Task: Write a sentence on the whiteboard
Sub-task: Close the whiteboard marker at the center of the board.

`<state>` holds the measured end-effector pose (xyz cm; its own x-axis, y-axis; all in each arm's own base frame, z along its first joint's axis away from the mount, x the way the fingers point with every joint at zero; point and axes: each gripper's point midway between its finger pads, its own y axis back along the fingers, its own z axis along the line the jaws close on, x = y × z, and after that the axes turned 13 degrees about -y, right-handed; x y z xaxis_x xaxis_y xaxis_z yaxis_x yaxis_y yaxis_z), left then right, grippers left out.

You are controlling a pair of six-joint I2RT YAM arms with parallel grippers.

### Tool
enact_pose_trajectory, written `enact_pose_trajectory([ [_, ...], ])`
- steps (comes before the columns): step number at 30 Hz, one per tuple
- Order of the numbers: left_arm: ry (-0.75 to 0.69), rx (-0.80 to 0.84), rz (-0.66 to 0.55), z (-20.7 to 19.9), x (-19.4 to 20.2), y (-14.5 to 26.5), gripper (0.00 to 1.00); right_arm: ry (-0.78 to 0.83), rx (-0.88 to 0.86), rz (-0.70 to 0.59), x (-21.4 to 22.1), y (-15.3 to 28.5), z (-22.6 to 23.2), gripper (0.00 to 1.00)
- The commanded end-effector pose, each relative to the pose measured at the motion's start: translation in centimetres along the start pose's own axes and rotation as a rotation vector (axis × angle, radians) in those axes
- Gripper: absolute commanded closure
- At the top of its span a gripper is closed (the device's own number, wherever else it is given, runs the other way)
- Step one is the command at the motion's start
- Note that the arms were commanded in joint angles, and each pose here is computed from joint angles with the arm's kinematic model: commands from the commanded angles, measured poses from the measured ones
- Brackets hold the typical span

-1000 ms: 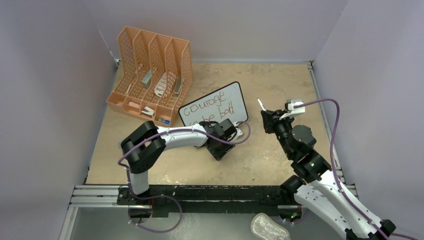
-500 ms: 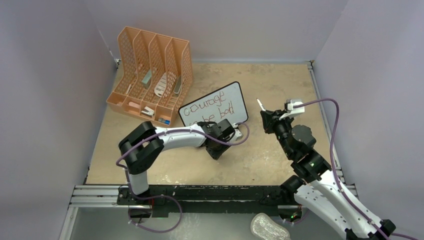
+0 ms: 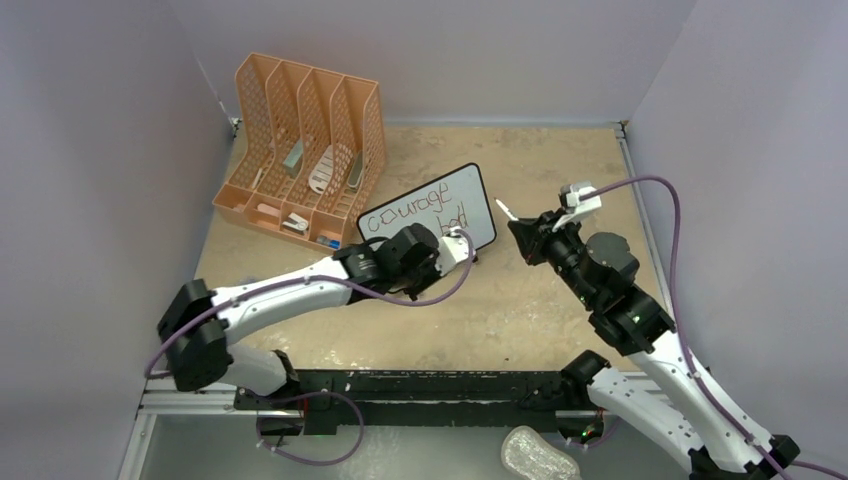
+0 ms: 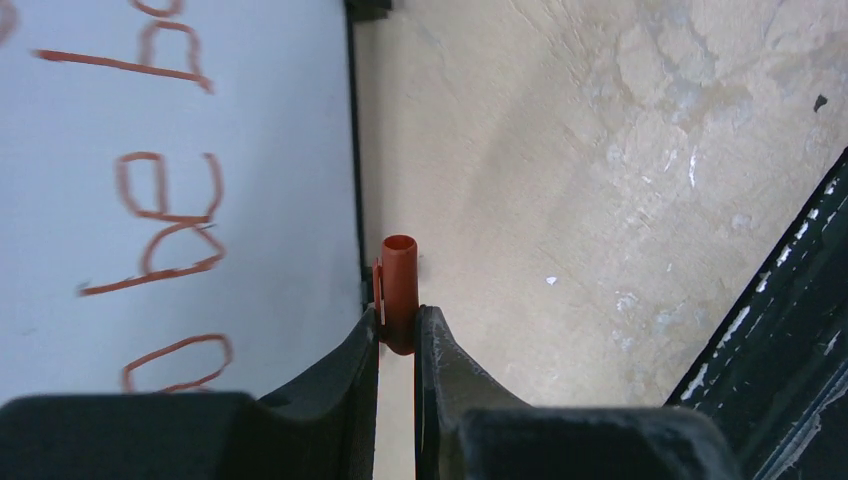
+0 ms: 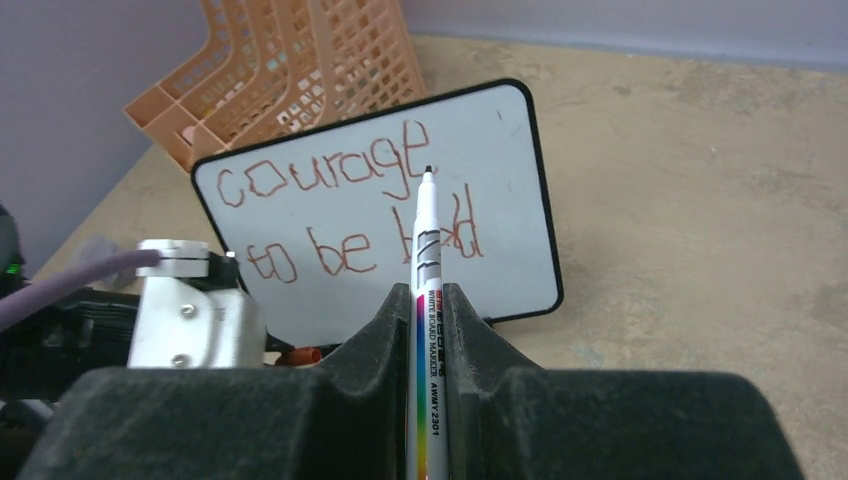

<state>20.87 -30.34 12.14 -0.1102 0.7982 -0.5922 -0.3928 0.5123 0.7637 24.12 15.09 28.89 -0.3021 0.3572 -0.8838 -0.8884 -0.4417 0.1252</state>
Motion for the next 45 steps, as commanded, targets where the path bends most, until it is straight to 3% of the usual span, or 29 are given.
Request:
enact_pose_trajectory([
  [1,-0.154,-0.171,-0.187,3.6,-3.2,3.8,1.00,0.021,-0.106,0.034,-2.5,0.9,3.3,1.00],
  [7,-0.313,-0.285,-0.336,5.2,-5.0,6.9,1.00,0.043,-0.192,0.118,-2.4,1.4,5.4,1.00],
  [23,-0.575,-0.442,-0.477,7.1,-5.7,10.6,1.00,0.069,-0.511,0.455,2.4,2.4,10.6,1.00],
  [34,-0.638,-0.416,-0.567,6.0,-6.9,11.8,1.00,0.073,-0.542,0.485,3.3,2.0,10.7,1.00],
  [45,-0.630,-0.358,-0.575,5.2,-7.1,11.9,1.00,0.073,-0.538,0.509,4.2,1.4,10.4,1.00],
])
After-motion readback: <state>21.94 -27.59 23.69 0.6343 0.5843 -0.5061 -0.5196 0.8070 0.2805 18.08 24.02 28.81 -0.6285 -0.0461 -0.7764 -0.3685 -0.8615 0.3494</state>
